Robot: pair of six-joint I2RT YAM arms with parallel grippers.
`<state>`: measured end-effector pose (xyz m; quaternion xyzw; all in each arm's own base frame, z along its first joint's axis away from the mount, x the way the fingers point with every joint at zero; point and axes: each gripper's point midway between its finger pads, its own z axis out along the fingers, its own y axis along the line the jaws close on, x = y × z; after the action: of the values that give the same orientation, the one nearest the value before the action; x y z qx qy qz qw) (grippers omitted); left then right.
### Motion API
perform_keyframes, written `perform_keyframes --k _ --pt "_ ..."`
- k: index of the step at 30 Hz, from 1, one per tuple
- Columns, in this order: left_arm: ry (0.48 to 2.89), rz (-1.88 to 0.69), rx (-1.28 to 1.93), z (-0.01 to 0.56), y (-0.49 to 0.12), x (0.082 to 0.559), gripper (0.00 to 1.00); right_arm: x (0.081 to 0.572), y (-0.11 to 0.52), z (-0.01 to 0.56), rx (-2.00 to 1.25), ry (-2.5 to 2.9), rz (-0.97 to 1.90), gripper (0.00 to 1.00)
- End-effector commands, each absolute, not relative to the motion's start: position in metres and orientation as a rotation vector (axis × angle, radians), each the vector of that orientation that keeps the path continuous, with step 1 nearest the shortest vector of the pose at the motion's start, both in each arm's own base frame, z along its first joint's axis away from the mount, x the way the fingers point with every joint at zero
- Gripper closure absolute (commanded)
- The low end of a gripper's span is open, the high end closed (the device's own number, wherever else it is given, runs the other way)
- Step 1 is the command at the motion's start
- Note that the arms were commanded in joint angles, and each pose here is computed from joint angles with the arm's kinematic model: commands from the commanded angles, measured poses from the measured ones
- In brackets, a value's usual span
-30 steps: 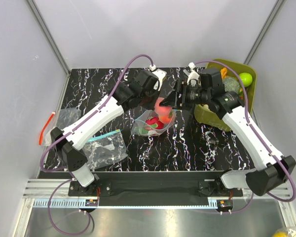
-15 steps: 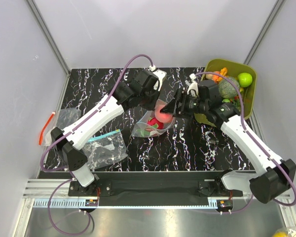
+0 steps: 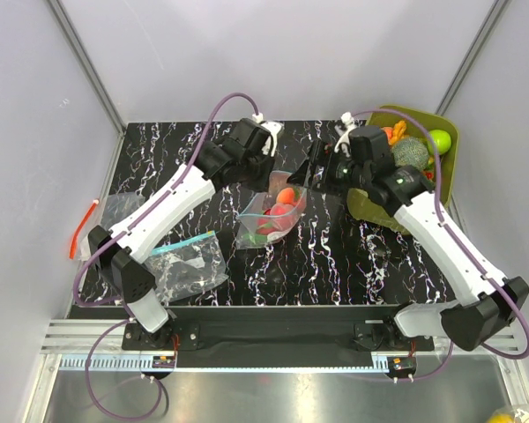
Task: Place the food in the zip-top bag and seal the zipper
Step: Place the fake fruit in the zipper food storage bag, then pick up the fake fruit from the bin.
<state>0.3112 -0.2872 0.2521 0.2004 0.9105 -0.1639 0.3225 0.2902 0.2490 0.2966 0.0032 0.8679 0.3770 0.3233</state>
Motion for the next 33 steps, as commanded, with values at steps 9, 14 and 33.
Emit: perform_keyframes --k 9,14,33 --pt "2.332 -0.497 0.523 0.269 -0.274 0.305 1.00 0.378 0.090 0.318 0.514 2.162 0.357 0.20" --pt "2.329 -0.504 0.537 0.267 -0.273 0.302 1.00 0.422 0.034 0.317 0.659 2.078 0.237 0.33" --pt "2.333 -0.455 0.546 0.260 -0.277 0.315 1.00 0.578 -0.043 0.220 1.500 1.744 0.363 0.25"
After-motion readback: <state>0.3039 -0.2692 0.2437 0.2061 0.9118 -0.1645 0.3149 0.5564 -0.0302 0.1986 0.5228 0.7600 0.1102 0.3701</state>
